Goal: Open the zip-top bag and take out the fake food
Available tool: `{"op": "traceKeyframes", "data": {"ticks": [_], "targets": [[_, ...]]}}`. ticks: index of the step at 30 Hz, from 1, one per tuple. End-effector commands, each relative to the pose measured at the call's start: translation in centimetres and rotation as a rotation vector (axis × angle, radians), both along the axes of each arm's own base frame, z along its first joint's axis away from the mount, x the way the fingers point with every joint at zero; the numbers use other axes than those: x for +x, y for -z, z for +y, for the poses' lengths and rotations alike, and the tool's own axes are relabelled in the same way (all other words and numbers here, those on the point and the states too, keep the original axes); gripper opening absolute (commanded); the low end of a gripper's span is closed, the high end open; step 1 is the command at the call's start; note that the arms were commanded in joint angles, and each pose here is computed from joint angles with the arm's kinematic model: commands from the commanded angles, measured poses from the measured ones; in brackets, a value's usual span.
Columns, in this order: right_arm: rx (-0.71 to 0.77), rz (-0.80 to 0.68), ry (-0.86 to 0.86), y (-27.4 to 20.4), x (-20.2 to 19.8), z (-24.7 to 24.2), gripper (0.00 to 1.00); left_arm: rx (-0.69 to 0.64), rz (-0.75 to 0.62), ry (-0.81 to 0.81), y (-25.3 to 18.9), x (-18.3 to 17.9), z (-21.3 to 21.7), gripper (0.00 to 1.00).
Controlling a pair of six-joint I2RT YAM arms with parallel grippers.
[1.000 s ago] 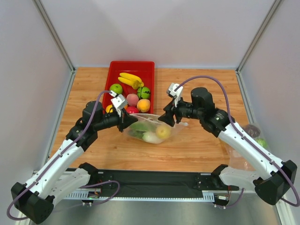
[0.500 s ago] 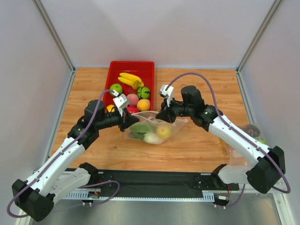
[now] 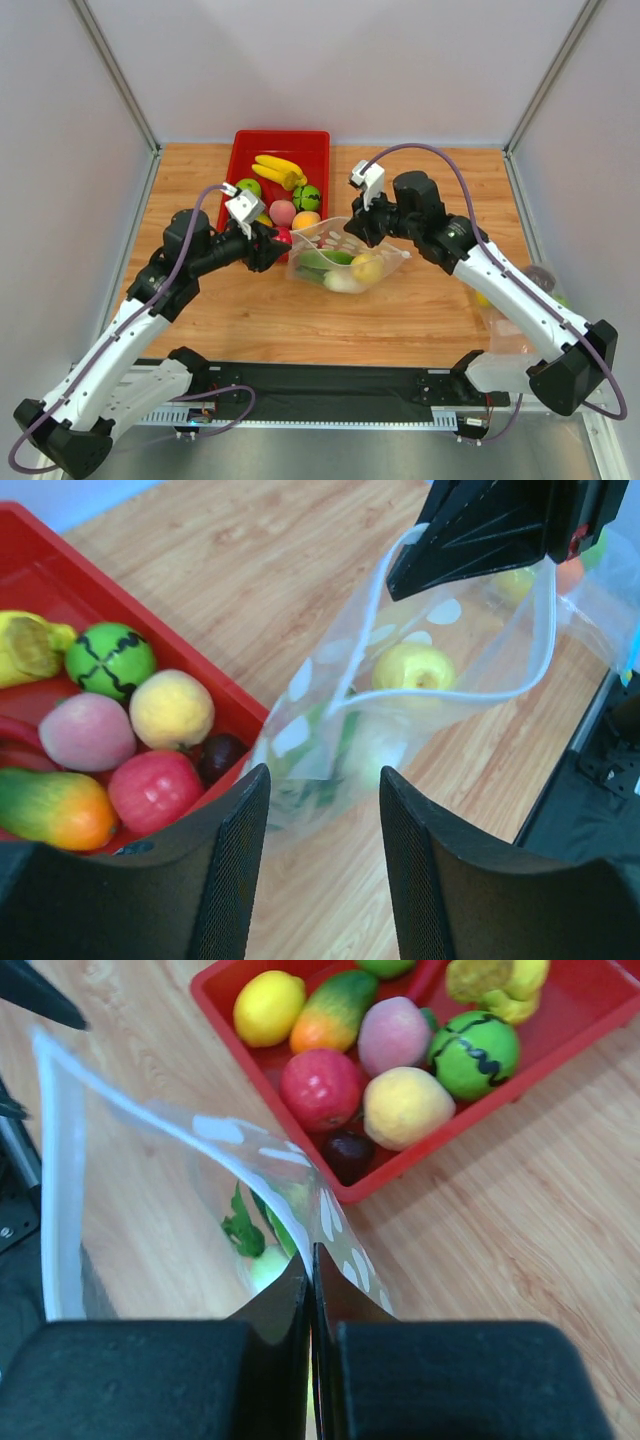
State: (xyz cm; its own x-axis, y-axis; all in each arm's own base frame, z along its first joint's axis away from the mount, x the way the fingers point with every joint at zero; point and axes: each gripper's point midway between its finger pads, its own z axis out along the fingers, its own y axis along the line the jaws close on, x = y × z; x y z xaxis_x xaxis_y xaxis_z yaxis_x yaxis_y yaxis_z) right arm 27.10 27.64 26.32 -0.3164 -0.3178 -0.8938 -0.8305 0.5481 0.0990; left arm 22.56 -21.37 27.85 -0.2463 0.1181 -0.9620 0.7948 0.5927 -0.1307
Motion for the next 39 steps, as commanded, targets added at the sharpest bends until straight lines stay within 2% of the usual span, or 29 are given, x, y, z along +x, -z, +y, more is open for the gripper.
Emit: {"op": "traceKeyframes", "data": {"ticks": [1, 8, 10, 16, 20, 25, 29, 39], "targets": [[0.018, -0.061, 0.157, -3.6, 1.3, -1.9, 0.0, -0.026, -0.06, -0.059, -3.5, 0.0, 1.0, 0.56], [-0.012, -0.034, 0.355, -3.4, 2.8, -4.4, 0.0, -0.236, 0.02, 0.038, -5.5, -1.2, -2.4, 0.57], [-0.042, -0.044, 0.443, -3.2, 3.5, -5.8, 0.0, -0.24, 0.029, 0.073, -5.5, -1.4, -4.3, 0.57], [-0.085, -0.066, 0.562, -3.7, 3.7, -8.3, 0.0, -0.212, 0.092, 0.133, -5.1, -0.8, -9.7, 0.58], [-0.085, -0.083, 0.59, -4.4, 3.1, -9.4, 0.0, -0.221, 0.135, 0.152, -4.6, 0.0, -12.0, 0.58], [-0.106, -0.1, 0.632, -4.7, 2.8, -10.7, 0.0, -0.313, 0.171, 0.165, -5.5, 0.9, -14.0, 0.6], [-0.102, -0.105, 0.632, -4.9, 2.5, -11.0, 0.0, -0.332, 0.19, 0.159, -5.6, 1.9, -15.3, 0.64], [-0.105, -0.088, 0.59, -4.0, 2.4, -10.2, 0.0, -0.254, 0.259, 0.037, -1.5, 4.9, -16.2, 0.65]]}}
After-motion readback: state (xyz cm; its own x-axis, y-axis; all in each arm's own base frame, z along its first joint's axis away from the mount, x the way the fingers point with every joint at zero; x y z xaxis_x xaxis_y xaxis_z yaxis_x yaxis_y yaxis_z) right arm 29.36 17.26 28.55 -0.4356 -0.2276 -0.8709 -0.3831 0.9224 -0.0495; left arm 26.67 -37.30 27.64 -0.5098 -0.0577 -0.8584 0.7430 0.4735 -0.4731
